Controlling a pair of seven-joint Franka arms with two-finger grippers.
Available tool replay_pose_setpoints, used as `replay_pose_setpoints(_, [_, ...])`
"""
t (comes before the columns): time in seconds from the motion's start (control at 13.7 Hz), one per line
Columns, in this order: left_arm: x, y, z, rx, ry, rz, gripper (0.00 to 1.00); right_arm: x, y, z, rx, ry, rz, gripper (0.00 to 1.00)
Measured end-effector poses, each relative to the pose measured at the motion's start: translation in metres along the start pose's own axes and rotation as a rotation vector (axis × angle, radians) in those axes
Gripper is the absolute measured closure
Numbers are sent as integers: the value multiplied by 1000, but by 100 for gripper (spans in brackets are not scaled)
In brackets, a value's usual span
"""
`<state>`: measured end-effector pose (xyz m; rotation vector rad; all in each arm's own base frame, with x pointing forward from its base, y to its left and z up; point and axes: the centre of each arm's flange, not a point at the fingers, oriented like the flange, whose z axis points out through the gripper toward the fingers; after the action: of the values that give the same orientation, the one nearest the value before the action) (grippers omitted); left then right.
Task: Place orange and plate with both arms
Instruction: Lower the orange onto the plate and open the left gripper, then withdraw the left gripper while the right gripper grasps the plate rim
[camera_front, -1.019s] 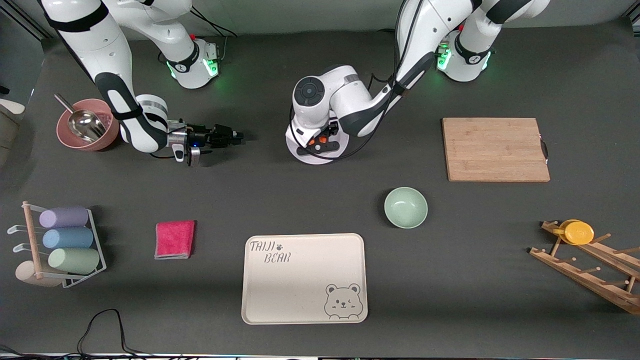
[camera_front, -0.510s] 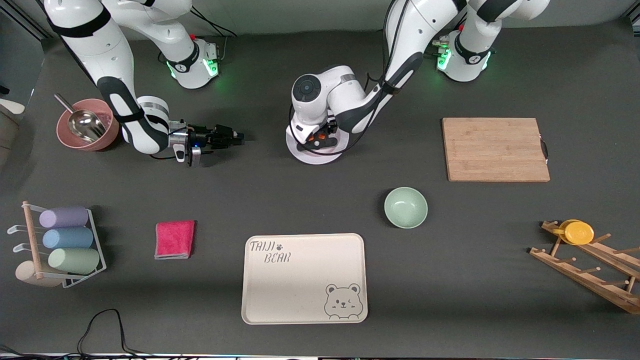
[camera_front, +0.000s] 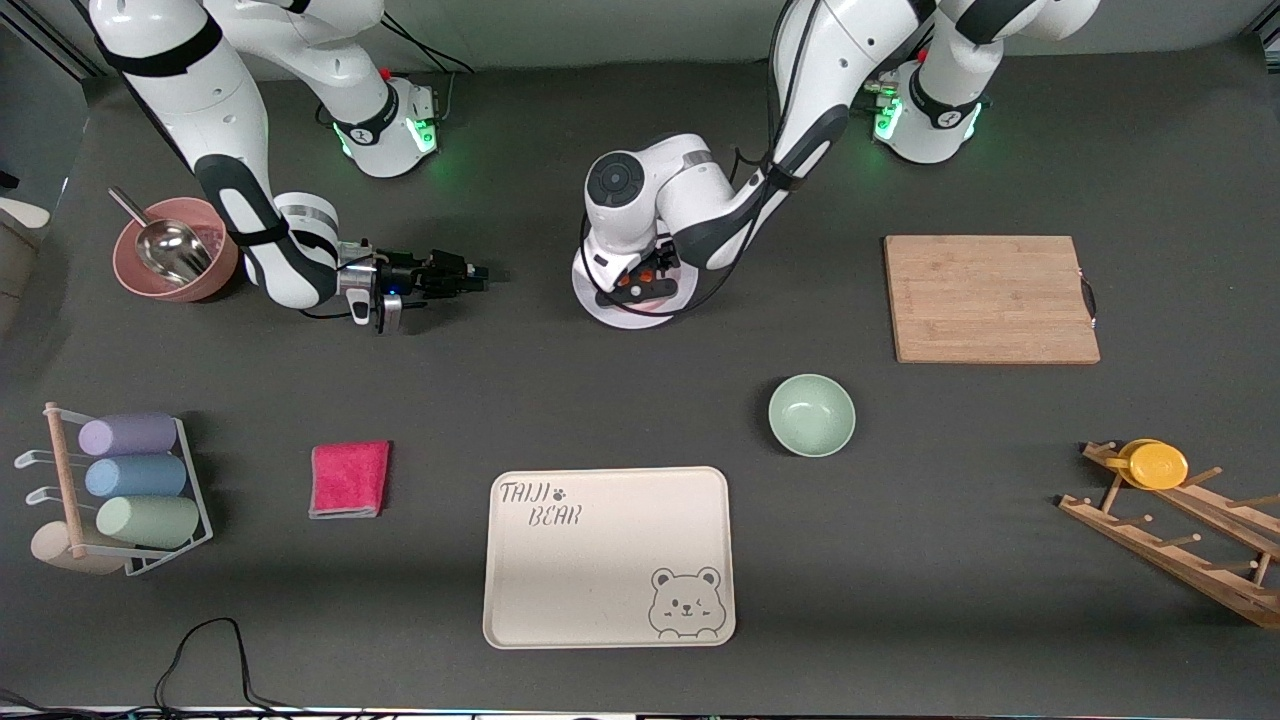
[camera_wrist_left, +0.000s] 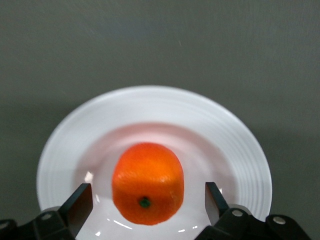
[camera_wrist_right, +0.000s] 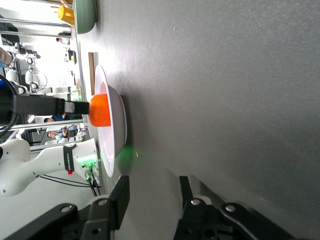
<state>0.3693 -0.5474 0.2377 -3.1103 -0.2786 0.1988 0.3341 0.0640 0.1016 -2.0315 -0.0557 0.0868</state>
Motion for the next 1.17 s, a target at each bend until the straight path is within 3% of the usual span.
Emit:
replay_pose_setpoints(0.22, [66,-41,-78,22,53,-21,0,2,-3,12,22,39,3,52])
replay_pose_setpoints(0.51, [156,-143,-177,44,114,-66,0,6,-22,54,47,79,5,52])
replay_pose_setpoints(0.8, [214,-250,-228,96,92,-3,1,10,-43,96,82,109,8,52])
replay_pose_setpoints(1.17, [245,-400,-291,106,27,92,0,14,-55,134,120,139,16,52])
